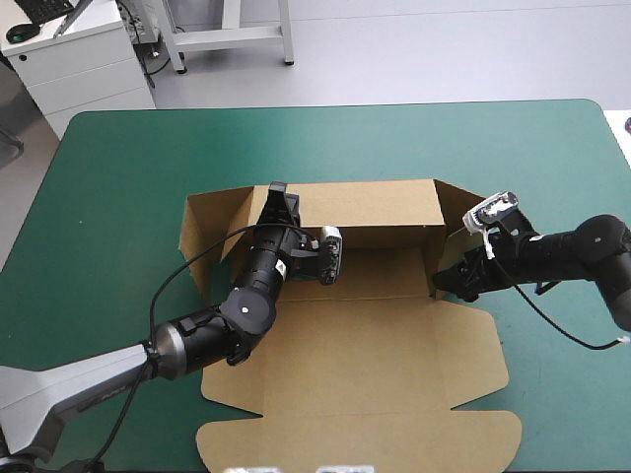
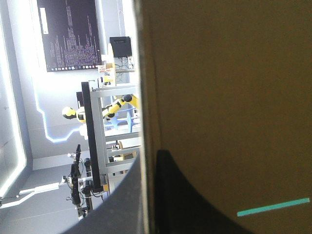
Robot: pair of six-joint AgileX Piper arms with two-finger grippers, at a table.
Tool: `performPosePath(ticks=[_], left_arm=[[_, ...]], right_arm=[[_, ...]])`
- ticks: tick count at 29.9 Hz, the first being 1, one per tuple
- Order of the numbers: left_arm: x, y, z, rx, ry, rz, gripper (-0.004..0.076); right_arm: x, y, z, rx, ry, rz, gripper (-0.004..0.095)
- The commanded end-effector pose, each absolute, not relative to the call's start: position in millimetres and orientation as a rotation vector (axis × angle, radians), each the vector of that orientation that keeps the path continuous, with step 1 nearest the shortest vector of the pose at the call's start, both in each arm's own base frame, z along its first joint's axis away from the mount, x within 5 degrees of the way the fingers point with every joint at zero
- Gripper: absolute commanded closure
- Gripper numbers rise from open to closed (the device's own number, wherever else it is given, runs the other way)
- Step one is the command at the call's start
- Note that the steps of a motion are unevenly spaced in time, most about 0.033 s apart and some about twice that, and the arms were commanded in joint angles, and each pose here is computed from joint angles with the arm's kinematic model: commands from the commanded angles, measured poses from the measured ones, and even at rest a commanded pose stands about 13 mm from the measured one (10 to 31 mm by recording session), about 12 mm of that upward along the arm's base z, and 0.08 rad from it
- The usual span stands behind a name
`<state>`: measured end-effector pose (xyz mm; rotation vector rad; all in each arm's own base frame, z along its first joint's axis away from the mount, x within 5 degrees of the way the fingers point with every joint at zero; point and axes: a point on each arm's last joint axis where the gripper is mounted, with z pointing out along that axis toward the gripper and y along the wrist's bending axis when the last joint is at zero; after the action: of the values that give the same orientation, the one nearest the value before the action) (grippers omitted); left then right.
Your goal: Fold the box
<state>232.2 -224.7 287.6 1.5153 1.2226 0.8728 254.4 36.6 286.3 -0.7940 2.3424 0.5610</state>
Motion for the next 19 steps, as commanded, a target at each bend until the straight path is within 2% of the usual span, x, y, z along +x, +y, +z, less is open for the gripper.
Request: performPosePath(ticks=[1,8,14,19], left_arm=[[231,-223,310,1.454,1.140,0.932,0.0734],[231,-223,310,1.454,1.140,0.932,0.0734],[231,-223,310,1.454,1.140,0.932,0.0734],[231,-223,310,1.454,1.140,0.932,0.0734]], right_arm=[[249,44,303,-0.779,2.284,0.653,0.0171],[236,57,311,-0.812,2.242,0.931,0.0171],[228,64,326,-0.779,2.151,1.051,0.0171],[221,69,355,-0.733,2.006,1.116,0.0171]])
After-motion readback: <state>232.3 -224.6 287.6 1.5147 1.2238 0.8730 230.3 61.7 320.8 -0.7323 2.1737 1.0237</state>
